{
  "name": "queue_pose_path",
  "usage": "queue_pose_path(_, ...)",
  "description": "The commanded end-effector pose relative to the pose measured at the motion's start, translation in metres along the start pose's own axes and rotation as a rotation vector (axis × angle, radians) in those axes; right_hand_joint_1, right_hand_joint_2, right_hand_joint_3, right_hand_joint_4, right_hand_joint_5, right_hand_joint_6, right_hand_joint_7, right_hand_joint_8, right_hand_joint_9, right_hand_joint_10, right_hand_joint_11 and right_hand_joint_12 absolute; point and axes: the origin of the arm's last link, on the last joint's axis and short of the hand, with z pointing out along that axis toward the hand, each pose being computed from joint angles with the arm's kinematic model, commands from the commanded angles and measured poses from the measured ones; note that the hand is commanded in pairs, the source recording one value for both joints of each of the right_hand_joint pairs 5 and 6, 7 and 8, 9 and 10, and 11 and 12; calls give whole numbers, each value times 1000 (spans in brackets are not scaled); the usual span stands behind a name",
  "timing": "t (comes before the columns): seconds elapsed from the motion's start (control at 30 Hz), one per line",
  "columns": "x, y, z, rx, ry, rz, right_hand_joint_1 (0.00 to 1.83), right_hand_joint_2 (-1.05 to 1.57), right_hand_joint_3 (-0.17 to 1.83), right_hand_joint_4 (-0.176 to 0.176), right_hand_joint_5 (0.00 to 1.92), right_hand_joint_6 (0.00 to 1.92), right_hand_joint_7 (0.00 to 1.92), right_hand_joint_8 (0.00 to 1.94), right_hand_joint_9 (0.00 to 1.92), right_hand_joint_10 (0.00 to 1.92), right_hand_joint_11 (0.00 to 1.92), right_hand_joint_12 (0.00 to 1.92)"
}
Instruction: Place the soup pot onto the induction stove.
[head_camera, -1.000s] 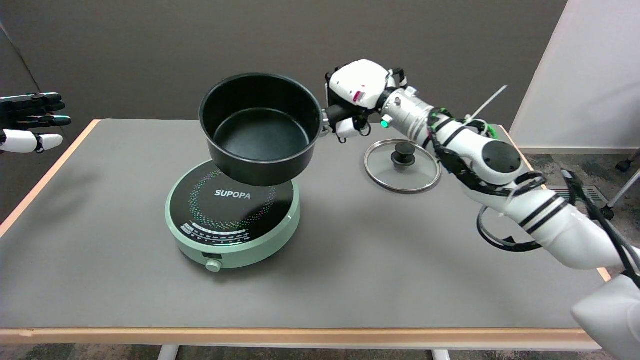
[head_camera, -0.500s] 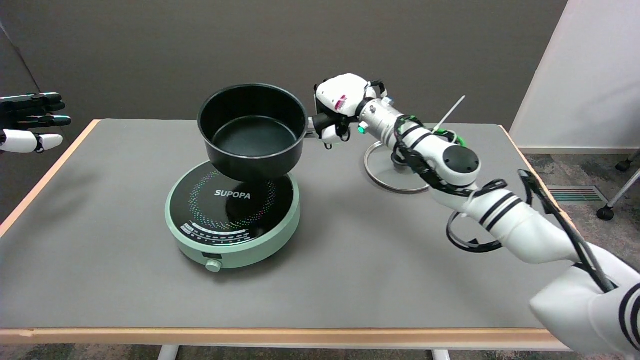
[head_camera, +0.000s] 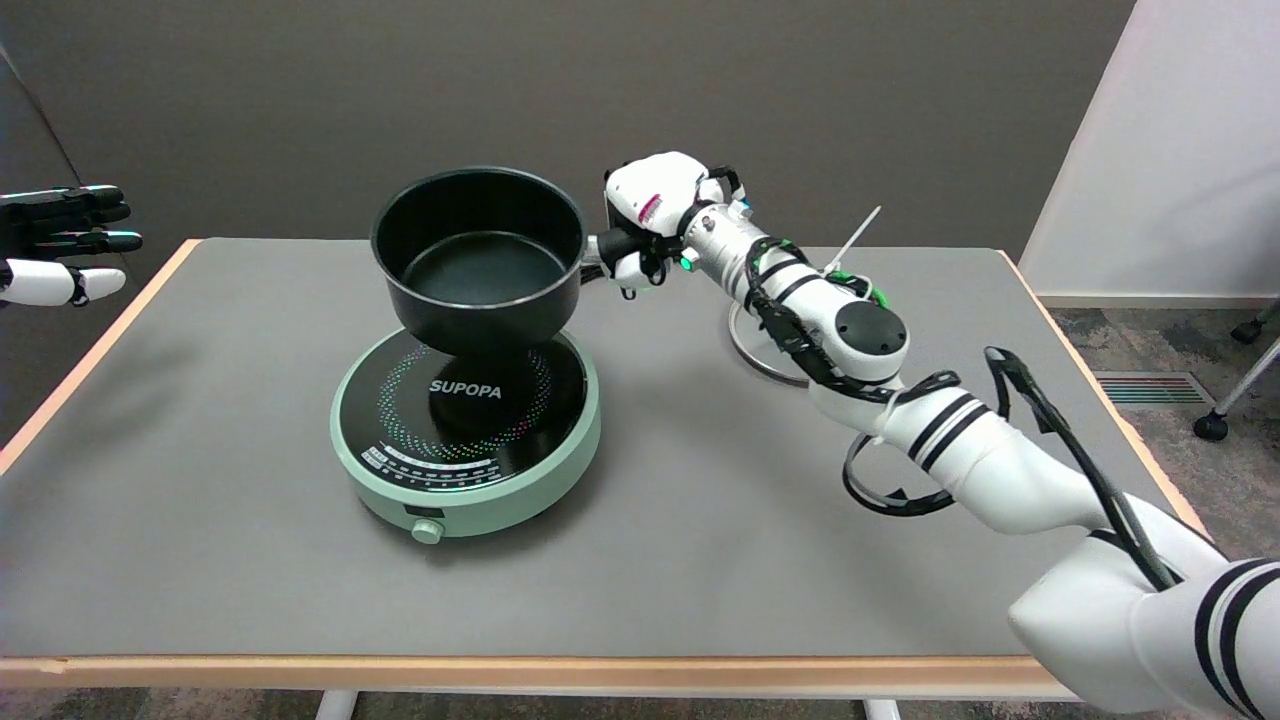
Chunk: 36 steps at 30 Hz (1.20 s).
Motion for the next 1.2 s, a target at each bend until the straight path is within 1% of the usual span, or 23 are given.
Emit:
queue_pose_path(0.03,1,-33,-14,-70,24,-40,938,1300,729,-90,1652,1652,1652,1652,1652,1652,1652,1652)
queue_pose_path(0.37,1,-46,-28,-154,-27,-114,935,1316,740,-89,1651,1651,1651,1651,1651,1651,1651,1651)
queue_pose_path(0.53,1,-45,-33,-189,-58,-175,933,1330,739,-89,1651,1651,1651,1651,1651,1651,1651,1651)
queue_pose_path(0.77,3,-43,-43,-221,-57,-186,927,1351,732,-88,1658,1658,1658,1658,1658,1658,1658,1658)
queue_pose_path(0.93,12,-42,-50,-235,-46,-222,921,1365,728,-88,1662,1662,1662,1662,1662,1662,1662,1662)
queue_pose_path(1.2,27,-43,-62,-230,-4,-154,917,1375,723,-88,1669,1669,1669,1669,1669,1669,1669,1669)
